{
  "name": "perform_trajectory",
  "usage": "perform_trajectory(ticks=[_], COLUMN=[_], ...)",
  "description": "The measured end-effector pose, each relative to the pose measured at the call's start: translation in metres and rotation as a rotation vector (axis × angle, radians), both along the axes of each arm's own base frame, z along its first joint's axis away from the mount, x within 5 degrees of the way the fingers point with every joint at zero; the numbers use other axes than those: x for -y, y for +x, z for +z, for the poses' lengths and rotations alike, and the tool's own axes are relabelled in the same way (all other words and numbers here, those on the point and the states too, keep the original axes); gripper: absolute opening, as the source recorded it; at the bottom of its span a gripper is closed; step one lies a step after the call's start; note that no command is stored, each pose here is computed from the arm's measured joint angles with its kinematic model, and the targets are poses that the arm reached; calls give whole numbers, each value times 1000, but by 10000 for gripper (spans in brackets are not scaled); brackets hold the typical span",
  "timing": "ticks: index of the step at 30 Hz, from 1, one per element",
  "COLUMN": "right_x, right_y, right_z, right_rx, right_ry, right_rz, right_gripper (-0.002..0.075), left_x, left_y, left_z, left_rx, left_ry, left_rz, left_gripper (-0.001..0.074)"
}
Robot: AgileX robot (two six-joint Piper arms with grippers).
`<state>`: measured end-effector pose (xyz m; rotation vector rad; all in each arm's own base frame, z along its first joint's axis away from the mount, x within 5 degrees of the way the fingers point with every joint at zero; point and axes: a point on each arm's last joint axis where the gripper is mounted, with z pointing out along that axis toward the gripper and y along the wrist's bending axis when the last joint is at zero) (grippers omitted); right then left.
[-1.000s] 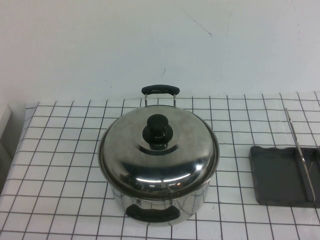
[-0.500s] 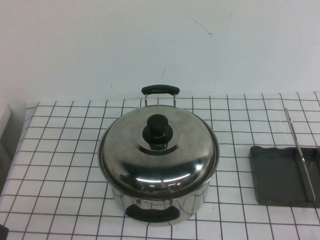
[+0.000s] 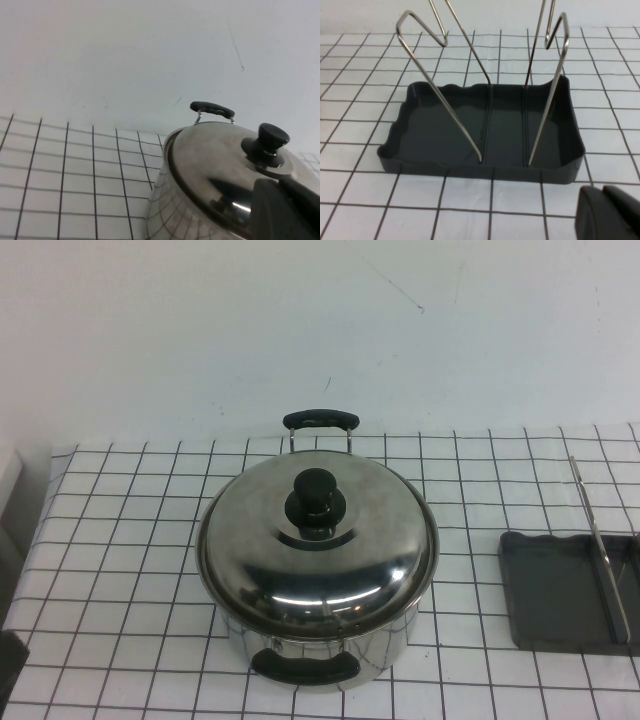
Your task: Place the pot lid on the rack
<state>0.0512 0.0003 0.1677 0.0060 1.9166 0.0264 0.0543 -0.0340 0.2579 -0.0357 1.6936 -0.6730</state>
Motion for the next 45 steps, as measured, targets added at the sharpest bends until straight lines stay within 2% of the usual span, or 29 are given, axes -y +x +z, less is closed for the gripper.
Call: perform_trajectory(ticks=[9,14,19,22,24,28,30,35,41,45], right_x=[0,0,0,0,0,0,0,0,0,0], right_y=[0,0,0,0,0,0,0,0,0,0], right_z=[0,0,0,0,0,0,0,0,0,0], right_rx=[0,0,0,0,0,0,0,0,0,0], right_ry=[0,0,0,0,0,0,0,0,0,-1], right_rz=[0,0,0,0,0,0,0,0,0,0], right_gripper=[-3,-3,-3,-3,-3,-3,-3,-3,-3,-3], left_x=[22,39,74,97,109,130,140,158,172,170], left_y=[48,81,93,103,111,130,141,161,181,194], left_z=[72,79,77,73,70,53,41,14,-13,-29], left_rx=[45,8,88,172,222,216,193,174,181,138], left_ry=[372,540,554,567,552,483,459,410,342,302], left_rz=[-251,-319,-331,-358,-364,-372,-375,-366,-324,-285], left_gripper=[-3,-3,28,141,277,549,631,684,692,692])
